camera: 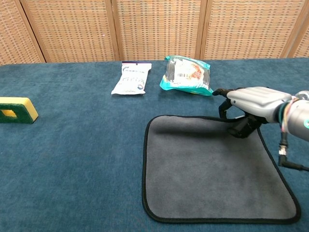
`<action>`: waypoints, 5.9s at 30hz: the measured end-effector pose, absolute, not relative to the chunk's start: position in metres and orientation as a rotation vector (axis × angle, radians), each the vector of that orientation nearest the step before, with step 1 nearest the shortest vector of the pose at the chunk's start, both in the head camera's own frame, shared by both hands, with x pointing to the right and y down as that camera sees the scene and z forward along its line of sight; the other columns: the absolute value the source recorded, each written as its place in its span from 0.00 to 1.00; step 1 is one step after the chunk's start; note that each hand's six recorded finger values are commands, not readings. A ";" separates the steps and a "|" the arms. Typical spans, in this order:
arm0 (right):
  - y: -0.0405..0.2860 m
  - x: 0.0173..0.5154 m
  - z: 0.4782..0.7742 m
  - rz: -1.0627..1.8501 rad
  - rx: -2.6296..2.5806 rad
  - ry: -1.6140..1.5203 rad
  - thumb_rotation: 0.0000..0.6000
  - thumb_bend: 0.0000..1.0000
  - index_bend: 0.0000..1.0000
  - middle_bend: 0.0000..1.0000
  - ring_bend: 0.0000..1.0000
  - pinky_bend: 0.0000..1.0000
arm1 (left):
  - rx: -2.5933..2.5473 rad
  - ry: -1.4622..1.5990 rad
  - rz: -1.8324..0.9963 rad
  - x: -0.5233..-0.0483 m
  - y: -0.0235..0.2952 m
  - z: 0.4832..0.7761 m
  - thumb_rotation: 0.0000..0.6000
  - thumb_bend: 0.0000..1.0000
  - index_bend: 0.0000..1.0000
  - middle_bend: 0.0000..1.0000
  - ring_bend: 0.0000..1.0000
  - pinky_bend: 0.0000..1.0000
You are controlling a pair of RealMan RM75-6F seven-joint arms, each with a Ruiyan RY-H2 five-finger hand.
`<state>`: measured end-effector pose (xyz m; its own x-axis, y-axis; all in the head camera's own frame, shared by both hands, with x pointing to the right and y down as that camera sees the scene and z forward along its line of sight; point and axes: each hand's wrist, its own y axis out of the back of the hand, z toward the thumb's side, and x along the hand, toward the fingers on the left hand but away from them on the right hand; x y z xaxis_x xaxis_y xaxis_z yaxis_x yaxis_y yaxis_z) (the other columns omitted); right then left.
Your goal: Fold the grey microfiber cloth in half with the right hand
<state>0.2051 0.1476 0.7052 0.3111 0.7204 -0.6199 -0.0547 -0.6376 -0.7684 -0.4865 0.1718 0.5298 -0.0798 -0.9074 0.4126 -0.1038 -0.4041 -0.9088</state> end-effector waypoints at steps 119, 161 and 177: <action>0.183 0.154 0.662 1.166 -2.264 -0.295 1.00 0.18 0.24 0.00 0.00 0.00 | -1.551 1.126 -1.528 -0.485 0.179 0.523 1.00 0.11 0.00 0.00 0.00 0.00; 0.194 0.101 0.683 1.222 -2.306 -0.211 1.00 0.43 0.63 0.00 0.00 0.00 | -1.553 1.126 -1.550 -0.488 0.176 0.527 1.00 0.11 0.00 0.00 0.00 0.00; 0.230 0.068 0.679 1.182 -2.326 -0.165 1.00 0.44 0.63 0.00 0.00 0.00 | -1.562 1.136 -1.534 -0.489 0.177 0.523 1.00 0.11 0.00 0.00 0.00 0.00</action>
